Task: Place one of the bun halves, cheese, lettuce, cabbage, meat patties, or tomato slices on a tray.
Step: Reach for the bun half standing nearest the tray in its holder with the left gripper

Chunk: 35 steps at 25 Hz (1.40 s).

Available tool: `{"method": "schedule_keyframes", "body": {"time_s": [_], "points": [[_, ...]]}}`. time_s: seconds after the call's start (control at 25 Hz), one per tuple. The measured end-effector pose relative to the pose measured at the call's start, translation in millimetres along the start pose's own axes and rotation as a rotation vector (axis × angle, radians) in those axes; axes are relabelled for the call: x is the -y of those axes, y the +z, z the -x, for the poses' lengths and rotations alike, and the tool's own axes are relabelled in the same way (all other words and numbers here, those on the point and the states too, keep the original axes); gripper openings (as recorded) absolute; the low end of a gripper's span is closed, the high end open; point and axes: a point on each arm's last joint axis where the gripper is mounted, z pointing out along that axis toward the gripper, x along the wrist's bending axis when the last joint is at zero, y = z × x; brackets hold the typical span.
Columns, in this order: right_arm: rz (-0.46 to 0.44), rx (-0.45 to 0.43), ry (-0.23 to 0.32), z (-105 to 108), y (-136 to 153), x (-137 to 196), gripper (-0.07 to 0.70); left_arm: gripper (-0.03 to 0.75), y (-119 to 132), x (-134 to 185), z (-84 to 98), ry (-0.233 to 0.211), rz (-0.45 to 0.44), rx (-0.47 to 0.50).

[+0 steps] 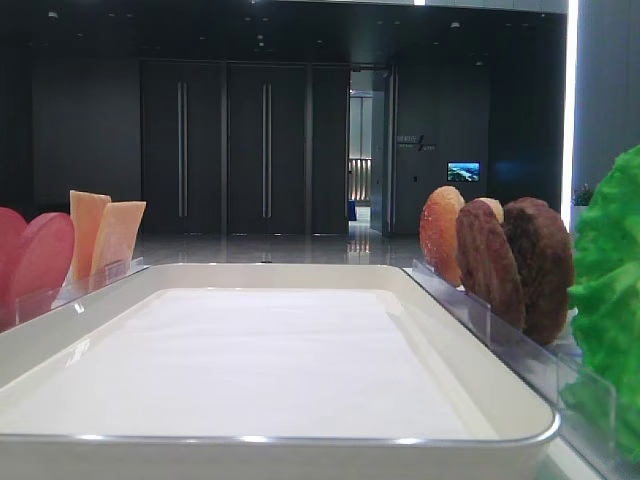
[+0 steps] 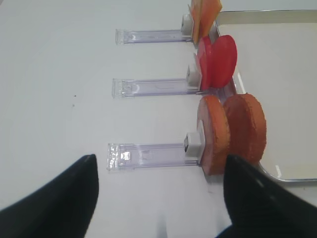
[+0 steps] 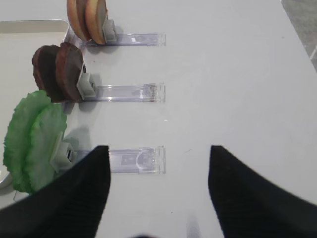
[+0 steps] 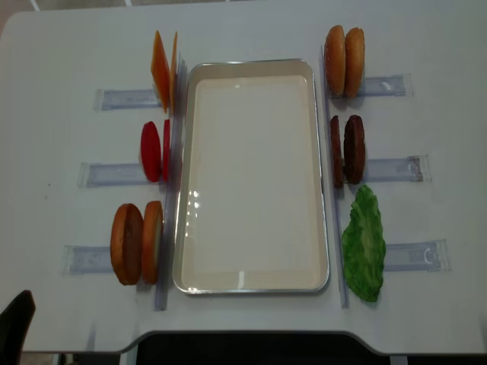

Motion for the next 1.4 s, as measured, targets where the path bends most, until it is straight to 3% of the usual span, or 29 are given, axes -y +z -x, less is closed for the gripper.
{"method": "schedule_keyframes", "body": {"time_s": [0.28,0.48,0.8,1.04,1.4], "points": [[0.000,0.000,0.000,0,0,0,0.416,0.596,0,0,0.0,0.000,0.000,0.000],[0.000,0.000,0.000,0,0,0,0.416,0.557,0,0,0.1,-0.059,0.001,0.001],[0.000,0.000,0.000,0,0,0,0.416,0.538,1,-1,0.0,-0.062,-0.006,0.000],[0.000,-0.001,0.000,0,0,0,0.416,0.538,15,-10,-1.3,-0.069,-0.130,0.002],[0.000,-0.003,0.001,0,0,0,0.416,0.535,38,-55,-4.4,-0.080,-0.353,0.006]]}}
